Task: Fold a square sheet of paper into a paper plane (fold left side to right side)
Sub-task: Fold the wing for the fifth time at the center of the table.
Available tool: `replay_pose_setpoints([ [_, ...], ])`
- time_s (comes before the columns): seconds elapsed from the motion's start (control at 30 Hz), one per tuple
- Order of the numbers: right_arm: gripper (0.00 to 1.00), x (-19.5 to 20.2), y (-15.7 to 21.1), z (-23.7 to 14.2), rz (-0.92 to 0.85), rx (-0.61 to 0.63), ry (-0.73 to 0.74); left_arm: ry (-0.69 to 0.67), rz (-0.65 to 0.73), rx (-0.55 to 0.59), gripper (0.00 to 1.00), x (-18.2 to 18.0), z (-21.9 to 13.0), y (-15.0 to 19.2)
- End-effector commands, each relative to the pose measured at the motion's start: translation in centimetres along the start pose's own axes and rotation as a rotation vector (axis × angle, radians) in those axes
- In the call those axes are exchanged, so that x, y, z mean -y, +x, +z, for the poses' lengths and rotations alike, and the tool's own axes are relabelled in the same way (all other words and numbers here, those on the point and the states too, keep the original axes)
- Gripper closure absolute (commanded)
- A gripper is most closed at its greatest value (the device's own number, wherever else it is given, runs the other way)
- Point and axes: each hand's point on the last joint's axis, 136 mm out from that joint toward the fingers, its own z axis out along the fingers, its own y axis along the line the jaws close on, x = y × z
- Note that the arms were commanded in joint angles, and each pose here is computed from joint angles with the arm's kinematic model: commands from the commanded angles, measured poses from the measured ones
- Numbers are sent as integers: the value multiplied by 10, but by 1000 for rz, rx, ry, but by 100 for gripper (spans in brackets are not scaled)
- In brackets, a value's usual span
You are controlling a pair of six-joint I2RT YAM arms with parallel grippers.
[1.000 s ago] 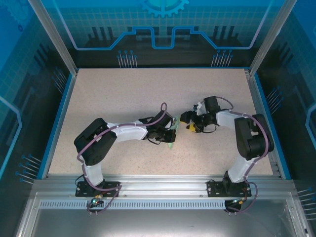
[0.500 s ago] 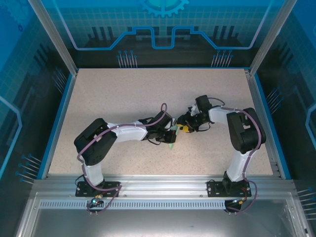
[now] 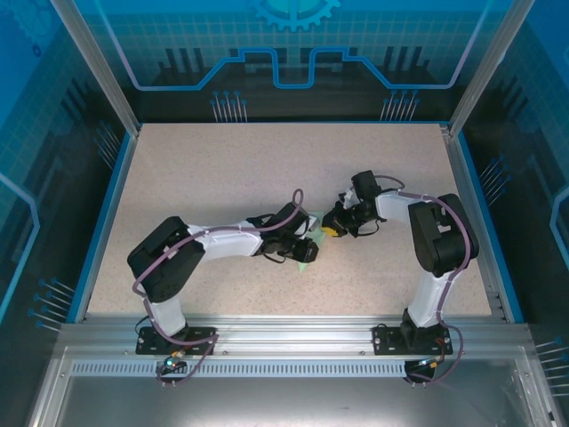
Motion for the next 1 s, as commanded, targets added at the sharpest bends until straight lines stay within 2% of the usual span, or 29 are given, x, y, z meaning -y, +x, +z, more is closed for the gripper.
replay_pose_setpoints([
  [0.0,92,-7,7,2,-11,-30,2,-62,72,16,63,5,-13,3],
  [0.17,94,-10,8,-2,-19,-28,1,-240,145,10,47,-2,-18,6],
  [0.43,94,-11,9,-2,-22,-30,4,-478,215,-45,41,-15,-8,7],
  [0.7,94,-9,11,1,-18,-36,14,-648,242,-77,44,-34,0,7],
  [0.97,94,-9,13,5,-28,-46,28,-662,241,-85,56,-38,9,10],
])
